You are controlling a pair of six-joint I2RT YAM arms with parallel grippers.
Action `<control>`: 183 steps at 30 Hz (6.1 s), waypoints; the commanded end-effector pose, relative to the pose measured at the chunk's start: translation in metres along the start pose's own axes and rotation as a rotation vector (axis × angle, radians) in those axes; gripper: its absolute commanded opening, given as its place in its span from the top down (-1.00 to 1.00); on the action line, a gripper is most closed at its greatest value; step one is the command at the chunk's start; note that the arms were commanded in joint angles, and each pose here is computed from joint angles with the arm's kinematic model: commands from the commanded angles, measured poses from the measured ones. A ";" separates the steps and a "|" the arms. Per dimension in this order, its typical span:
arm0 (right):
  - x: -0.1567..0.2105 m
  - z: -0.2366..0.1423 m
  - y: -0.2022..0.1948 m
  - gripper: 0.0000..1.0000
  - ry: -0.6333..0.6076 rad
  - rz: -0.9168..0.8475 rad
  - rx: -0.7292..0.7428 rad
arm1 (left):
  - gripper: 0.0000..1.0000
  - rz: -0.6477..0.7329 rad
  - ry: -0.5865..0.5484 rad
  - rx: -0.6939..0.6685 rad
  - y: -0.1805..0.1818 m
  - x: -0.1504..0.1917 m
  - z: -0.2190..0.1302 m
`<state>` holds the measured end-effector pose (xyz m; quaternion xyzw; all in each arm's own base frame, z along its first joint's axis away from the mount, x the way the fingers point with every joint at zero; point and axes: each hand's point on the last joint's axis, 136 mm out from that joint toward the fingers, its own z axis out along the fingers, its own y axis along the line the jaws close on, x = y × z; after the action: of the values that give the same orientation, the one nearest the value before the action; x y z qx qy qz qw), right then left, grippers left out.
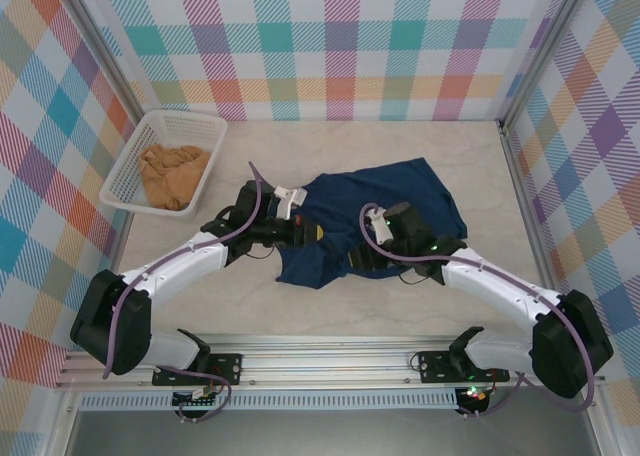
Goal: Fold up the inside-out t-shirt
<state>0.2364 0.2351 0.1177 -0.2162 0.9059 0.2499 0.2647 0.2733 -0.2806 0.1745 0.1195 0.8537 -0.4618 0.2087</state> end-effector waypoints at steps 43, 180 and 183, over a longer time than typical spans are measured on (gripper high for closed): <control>-0.047 -0.002 0.034 1.00 -0.033 0.292 -0.525 | 0.28 0.405 0.037 -0.323 0.007 0.035 0.041; -0.071 -0.058 0.063 1.00 -0.226 0.137 -0.579 | 0.79 0.347 -0.077 -0.125 -0.038 0.013 -0.007; -0.068 -0.053 0.057 1.00 -0.218 0.140 -0.544 | 1.00 0.349 -0.089 -0.112 -0.044 0.011 -0.011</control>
<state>0.2380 0.2705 0.2125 -0.1748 0.7870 0.5332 0.2565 0.2393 -0.2923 0.1884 0.2278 0.8472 -0.3663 0.3101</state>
